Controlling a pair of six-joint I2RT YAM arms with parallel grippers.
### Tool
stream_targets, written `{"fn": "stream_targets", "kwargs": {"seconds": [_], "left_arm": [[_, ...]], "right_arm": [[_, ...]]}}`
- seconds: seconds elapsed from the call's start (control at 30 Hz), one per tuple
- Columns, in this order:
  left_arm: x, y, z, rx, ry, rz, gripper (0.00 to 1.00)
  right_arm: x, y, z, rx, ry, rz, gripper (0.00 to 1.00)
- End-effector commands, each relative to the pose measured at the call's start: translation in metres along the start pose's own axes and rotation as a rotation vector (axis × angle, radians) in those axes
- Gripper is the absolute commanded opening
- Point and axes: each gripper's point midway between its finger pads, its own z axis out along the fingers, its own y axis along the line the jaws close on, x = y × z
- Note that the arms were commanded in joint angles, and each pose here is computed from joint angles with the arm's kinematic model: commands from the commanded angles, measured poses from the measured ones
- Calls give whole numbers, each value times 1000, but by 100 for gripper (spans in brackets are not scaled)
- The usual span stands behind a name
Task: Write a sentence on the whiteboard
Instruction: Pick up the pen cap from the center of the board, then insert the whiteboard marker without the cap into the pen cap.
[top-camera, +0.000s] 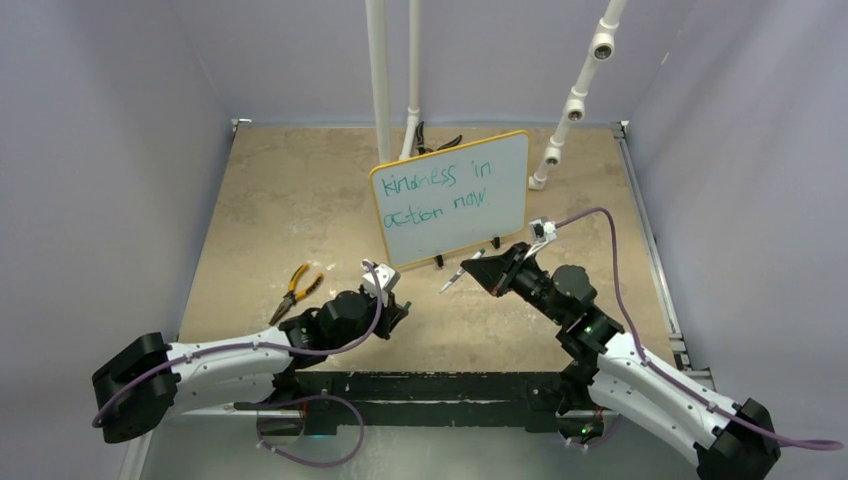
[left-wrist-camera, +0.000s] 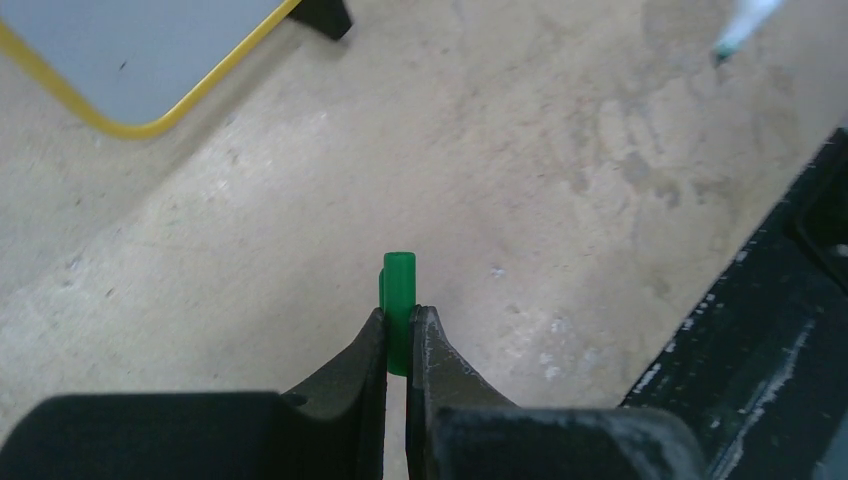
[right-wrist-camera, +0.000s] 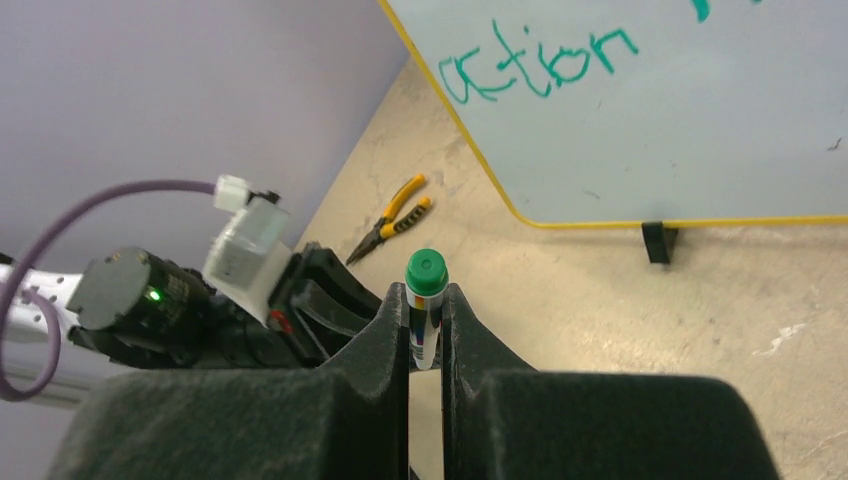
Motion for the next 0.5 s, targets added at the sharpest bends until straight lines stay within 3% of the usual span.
{"fn": "stream_targets", "kwargs": {"seconds": [0.0,0.47], "left_arm": [[-33,-42,-6,223,-139,47,0],[-45,-68,-16,372,-195,28,0]], "right_arm": [[5,16,1,-91,27,34,1],[33,9,8,-99,131,78,1]]}}
